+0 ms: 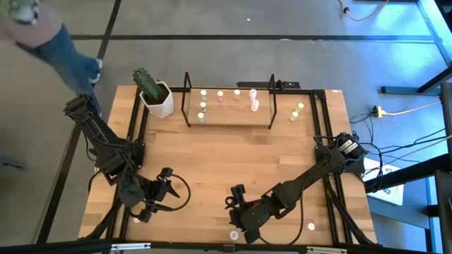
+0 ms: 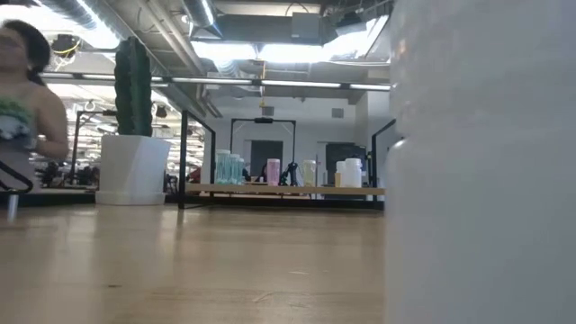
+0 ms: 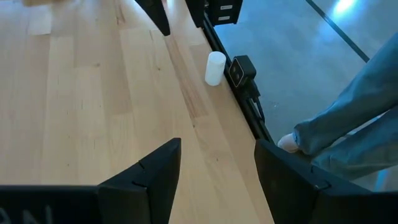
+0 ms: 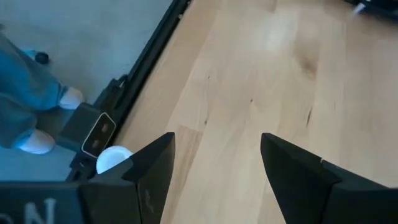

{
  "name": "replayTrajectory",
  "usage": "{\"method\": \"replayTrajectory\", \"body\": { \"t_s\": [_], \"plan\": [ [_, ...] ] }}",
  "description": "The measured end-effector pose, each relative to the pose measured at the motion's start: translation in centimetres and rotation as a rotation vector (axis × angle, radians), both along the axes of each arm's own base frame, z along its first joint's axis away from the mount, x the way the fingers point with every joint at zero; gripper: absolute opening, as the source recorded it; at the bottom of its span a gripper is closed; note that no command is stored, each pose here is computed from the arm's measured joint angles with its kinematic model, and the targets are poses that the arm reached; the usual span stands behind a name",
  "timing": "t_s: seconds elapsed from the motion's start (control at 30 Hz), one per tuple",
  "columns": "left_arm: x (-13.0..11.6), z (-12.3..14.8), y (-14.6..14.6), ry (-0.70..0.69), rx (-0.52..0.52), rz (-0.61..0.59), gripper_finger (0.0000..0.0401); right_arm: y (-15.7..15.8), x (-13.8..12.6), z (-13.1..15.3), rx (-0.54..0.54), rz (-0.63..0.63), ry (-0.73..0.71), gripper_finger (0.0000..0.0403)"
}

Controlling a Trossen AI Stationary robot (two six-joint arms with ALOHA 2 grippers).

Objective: Pick and place medicine bottles onto shelf by color
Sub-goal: Put the white pill bottle on the shelf aligned with the other white pill bottle

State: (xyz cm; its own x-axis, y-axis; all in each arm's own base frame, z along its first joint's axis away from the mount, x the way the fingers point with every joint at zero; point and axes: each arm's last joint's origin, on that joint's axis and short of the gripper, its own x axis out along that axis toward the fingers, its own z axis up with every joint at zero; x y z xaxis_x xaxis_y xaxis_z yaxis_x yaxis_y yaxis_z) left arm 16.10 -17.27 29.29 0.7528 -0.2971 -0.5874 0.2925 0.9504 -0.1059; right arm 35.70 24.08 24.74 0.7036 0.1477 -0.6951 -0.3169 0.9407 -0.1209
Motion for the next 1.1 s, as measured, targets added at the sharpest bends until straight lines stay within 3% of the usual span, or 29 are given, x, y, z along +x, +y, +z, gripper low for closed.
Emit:
{"method": "replayTrajectory", "body": {
  "t_s": [0.3,0.43,0.8,0.93,1.1],
  "plan": [
    [0.0,0.0,0.0,0.0,0.0,0.0,0.0198,0.03,0.0,0.0,0.084,-0.071,0.02,0.0239],
    [0.0,0.0,0.0,0.0,0.0,0.0,0.0198,0.16,-0.15,-0.06,0.069,-0.035,0.03,0.0242],
    [0.0,0.0,0.0,0.0,0.0,0.0,0.0198,0.33,-0.31,-0.09,0.052,-0.02,0.03,0.0339],
    [0.0,0.0,0.0,0.0,0.0,0.0,0.0198,0.54,-0.32,-0.03,0.157,-0.058,0.06,0.0345],
    [0.0,0.02,0.01,0.0,-0.001,0.0,0.0198,0.17,-0.06,-0.05,0.197,-0.073,0.08,0.0345]
  ]
}}
